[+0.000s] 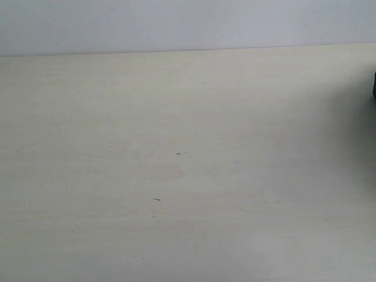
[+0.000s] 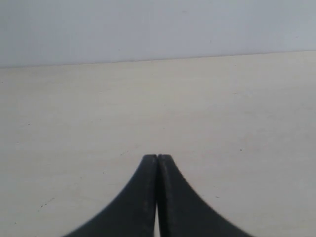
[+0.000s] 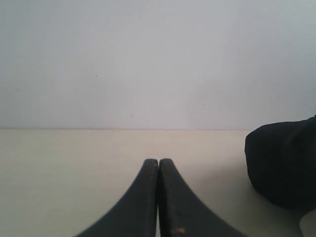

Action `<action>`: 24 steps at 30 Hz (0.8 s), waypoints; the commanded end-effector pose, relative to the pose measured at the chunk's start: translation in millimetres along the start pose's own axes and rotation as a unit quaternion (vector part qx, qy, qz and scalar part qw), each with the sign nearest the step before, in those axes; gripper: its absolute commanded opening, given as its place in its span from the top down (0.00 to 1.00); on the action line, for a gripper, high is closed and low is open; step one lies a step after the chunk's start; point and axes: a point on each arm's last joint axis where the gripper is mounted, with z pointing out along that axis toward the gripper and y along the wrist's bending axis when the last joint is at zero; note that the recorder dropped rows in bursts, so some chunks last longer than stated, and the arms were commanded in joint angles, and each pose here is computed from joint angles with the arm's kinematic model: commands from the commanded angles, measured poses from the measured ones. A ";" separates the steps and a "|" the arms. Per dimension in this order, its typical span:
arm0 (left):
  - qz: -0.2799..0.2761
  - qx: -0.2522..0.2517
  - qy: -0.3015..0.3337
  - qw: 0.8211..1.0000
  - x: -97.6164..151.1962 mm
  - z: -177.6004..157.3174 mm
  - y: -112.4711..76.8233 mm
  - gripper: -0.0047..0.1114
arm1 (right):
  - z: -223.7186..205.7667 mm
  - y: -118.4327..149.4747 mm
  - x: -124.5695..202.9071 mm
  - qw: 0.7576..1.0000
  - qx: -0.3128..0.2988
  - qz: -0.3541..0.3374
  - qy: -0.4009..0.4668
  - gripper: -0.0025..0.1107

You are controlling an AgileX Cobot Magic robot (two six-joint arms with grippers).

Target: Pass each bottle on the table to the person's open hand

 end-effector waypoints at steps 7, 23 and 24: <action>-0.001 0.000 -0.004 1.000 0.2 0.0 0.0 0.94 | -0.3 -0.5 1.5 1.000 0.004 -0.012 0.001 0.98; -0.002 0.000 -0.004 1.000 0.2 0.0 0.0 0.94 | -0.3 -0.4 4.1 1.000 0.003 -0.002 0.015 0.98; -0.002 0.000 -0.004 1.000 0.2 0.0 0.0 0.94 | -0.3 -0.4 4.1 1.000 0.003 -0.002 0.015 0.98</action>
